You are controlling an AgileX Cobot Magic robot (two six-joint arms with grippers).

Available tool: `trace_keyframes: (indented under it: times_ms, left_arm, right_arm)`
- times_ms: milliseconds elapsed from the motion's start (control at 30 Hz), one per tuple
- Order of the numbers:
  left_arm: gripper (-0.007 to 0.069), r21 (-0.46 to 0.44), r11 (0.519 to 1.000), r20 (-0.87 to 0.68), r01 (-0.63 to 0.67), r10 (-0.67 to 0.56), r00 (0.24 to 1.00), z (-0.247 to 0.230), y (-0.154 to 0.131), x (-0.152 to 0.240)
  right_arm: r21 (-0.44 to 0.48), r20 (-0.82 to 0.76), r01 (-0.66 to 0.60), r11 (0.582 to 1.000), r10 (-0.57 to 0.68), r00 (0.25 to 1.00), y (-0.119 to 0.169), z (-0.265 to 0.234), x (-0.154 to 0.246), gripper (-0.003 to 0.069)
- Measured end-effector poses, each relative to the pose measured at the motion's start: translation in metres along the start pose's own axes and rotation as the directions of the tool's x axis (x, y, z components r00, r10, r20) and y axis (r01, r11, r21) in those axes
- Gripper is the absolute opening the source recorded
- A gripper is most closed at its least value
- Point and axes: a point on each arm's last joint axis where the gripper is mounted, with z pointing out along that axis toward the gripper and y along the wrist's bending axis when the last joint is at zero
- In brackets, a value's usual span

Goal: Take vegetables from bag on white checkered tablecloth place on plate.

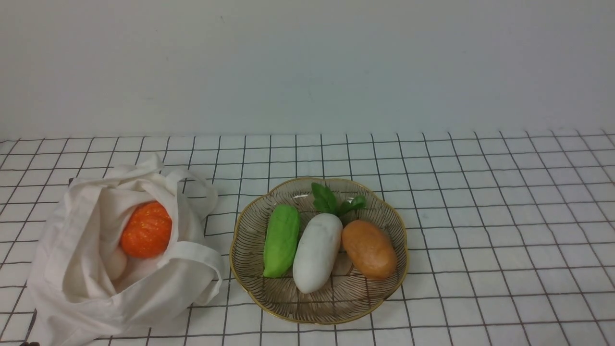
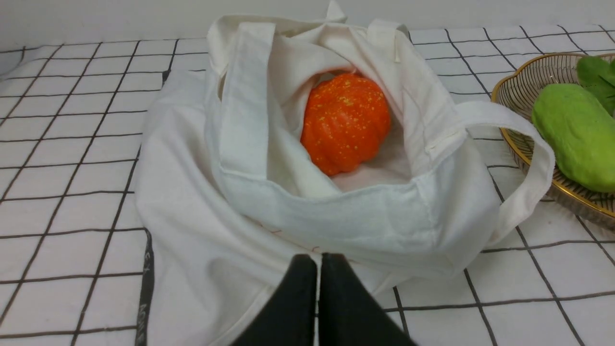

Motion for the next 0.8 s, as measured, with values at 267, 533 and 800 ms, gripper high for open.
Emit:
trace_keyframes:
  times_ms: [267, 533, 800]
  left_arm:
    - [-0.0008, 0.000, 1.000, 0.000, 0.001, -0.001, 1.000, 0.0000, 0.0000, 0.0000]
    - [-0.0008, 0.000, 1.000, 0.000, 0.001, -0.001, 1.000, 0.0000, 0.0000, 0.0000]
    - [-0.0008, 0.000, 1.000, 0.000, 0.001, -0.001, 1.000, 0.0000, 0.0000, 0.0000]
  right_arm:
    - [0.000, 0.000, 0.000, 1.000, 0.000, 1.000, 0.0000, 0.0000, 0.0000, -0.0014]
    - [0.000, 0.000, 0.000, 1.000, 0.000, 1.000, 0.0000, 0.0000, 0.0000, -0.0014]
    - [0.000, 0.000, 0.000, 1.000, 0.000, 1.000, 0.0000, 0.0000, 0.0000, -0.0014]
